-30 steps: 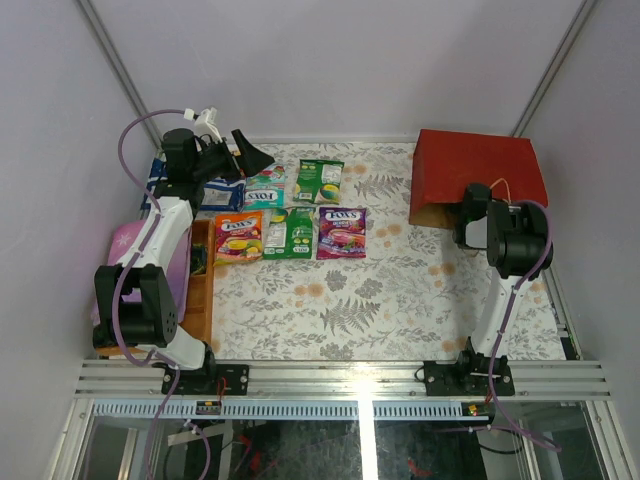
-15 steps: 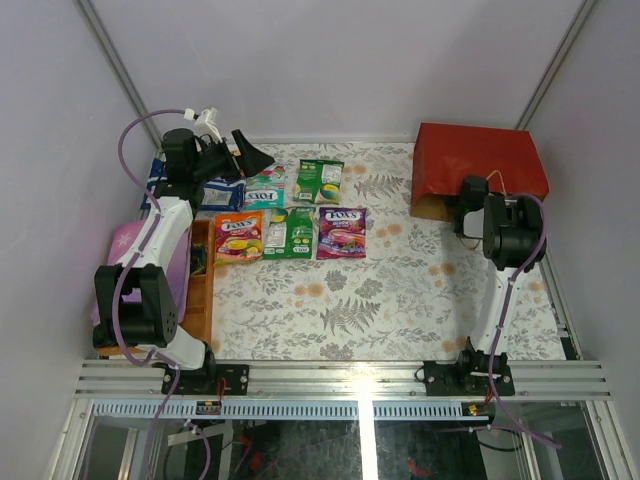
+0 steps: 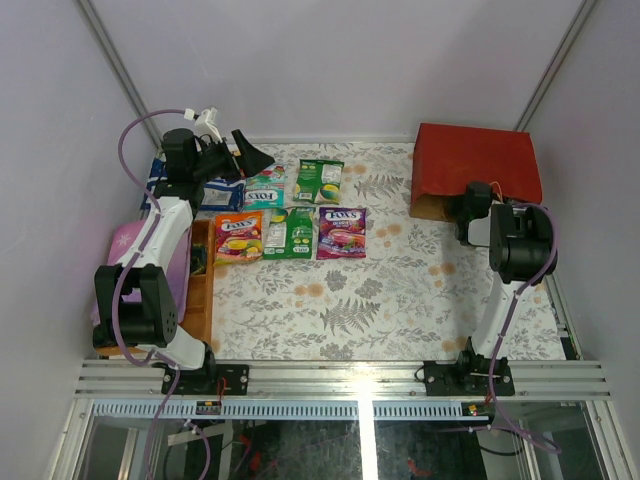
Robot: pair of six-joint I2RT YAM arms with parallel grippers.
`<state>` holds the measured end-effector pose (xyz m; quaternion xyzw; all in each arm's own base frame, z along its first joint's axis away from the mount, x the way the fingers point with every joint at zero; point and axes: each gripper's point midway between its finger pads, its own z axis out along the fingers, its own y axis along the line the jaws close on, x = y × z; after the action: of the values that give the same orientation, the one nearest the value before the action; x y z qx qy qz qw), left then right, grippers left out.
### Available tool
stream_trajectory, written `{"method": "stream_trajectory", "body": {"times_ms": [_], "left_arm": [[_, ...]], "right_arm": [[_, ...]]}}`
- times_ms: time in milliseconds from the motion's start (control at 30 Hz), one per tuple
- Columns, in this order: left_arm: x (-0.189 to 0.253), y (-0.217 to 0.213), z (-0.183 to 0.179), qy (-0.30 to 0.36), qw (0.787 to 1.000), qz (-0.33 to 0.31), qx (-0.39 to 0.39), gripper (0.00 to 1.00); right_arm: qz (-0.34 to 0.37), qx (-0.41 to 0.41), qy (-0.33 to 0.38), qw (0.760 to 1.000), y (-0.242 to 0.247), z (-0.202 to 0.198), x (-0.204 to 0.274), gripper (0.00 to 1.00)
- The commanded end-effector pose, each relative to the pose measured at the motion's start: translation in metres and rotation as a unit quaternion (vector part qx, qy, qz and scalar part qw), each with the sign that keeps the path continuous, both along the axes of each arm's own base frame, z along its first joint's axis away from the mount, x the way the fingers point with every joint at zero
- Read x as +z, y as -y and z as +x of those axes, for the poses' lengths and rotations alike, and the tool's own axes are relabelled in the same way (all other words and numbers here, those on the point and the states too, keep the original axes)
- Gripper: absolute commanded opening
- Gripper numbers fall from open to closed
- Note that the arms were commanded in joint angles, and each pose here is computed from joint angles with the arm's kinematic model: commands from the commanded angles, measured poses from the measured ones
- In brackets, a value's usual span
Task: Take the snacks out of the paper bag
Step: Take out the snack from the paper bag.
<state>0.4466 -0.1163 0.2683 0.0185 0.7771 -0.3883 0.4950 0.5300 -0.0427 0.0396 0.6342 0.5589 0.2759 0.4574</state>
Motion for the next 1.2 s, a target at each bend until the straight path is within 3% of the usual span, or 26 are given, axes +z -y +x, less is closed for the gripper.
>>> {"method": "stream_trajectory", "body": {"times_ms": [0,433,533,633,700,900,1167], "left_arm": [[0.002,-0.003,-0.001,0.007,1.0,0.004,-0.005,1.0],[-0.001,-0.003,0.002,0.003,1.0,0.006,-0.003,1.0],[-0.002,-0.003,0.002,0.002,1.0,0.006,-0.004,1.0],[-0.003,-0.003,0.002,0.001,1.0,0.007,-0.004,1.0],[-0.002,-0.004,0.001,0.002,1.0,0.008,-0.003,1.0],[-0.001,-0.003,0.001,0.003,1.0,0.007,-0.004,1.0],[-0.001,-0.002,0.001,0.003,1.0,0.005,-0.006,1.0]], "right_arm": [[-0.018,-0.003,0.004,1.0,0.007,0.008,0.014,0.54],[-0.035,0.004,-0.039,0.999,0.017,0.052,-0.016,0.46],[-0.036,0.012,-0.021,0.999,0.018,0.06,-0.01,0.31],[-0.037,0.026,0.004,0.999,0.017,0.065,0.0,0.09],[-0.044,0.031,0.014,0.998,0.017,0.066,0.011,0.0],[-0.061,0.033,0.051,0.996,0.016,0.052,0.056,0.0],[-0.029,0.028,0.066,0.997,0.005,-0.006,0.084,0.0]]}}
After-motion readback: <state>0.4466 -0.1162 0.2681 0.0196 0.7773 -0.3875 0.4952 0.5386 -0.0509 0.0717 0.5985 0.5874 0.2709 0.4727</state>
